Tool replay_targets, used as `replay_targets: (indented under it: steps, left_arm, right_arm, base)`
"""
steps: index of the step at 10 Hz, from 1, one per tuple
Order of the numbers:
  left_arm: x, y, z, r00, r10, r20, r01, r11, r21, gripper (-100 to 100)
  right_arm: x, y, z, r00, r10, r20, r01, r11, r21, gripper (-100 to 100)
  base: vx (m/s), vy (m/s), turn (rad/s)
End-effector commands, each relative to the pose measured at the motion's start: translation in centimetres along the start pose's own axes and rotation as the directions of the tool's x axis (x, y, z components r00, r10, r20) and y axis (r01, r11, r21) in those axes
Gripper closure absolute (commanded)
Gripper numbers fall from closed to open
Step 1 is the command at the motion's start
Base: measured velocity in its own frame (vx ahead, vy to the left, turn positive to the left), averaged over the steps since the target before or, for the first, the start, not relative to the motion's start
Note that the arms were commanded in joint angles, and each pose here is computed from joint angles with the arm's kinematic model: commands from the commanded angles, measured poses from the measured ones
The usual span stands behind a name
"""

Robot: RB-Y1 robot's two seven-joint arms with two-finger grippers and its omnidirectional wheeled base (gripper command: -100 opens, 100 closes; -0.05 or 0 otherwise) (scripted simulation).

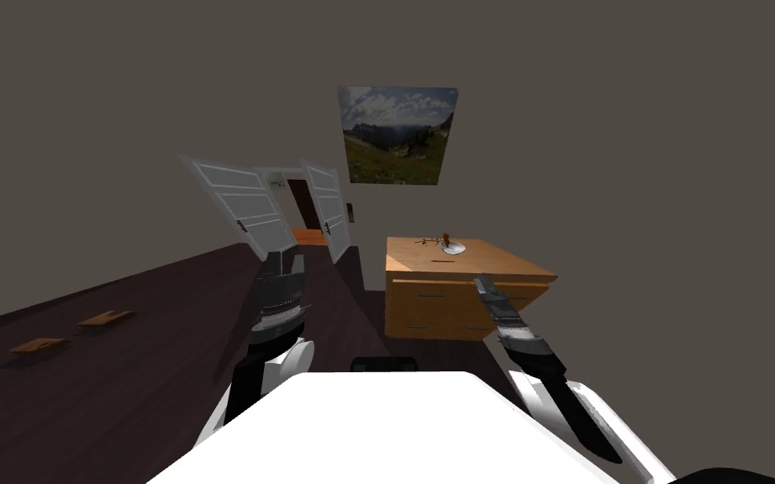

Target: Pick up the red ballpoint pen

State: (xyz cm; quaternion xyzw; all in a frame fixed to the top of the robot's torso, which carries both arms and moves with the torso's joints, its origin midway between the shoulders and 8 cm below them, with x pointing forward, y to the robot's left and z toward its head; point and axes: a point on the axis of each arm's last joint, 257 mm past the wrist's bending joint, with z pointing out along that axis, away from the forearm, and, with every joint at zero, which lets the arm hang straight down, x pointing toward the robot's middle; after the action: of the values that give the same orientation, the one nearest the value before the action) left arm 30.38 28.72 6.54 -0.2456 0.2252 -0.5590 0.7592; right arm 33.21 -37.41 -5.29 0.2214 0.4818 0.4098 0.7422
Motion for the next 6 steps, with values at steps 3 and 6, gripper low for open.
replay_targets:
  steps: [3,6]
  left_arm:
    - [0.0,0.0,0.0,1.0,0.0,0.0,0.0,1.0,0.0,0]
    - [0.0,0.0,0.0,1.0,0.0,0.0,0.0,1.0,0.0,0]
  right_arm:
    - [-2.0,-2.9,-1.7,0.991,-0.109,-0.074,0.114,0.992,0.057,-100]
    - [-4.1,-5.6,-3.4,0.966,-0.21,-0.152,0.226,0.969,0.102,-100]
  base:
    - [-0.073,-0.001,0.214]
    - [-0.055,0.006,0.175]
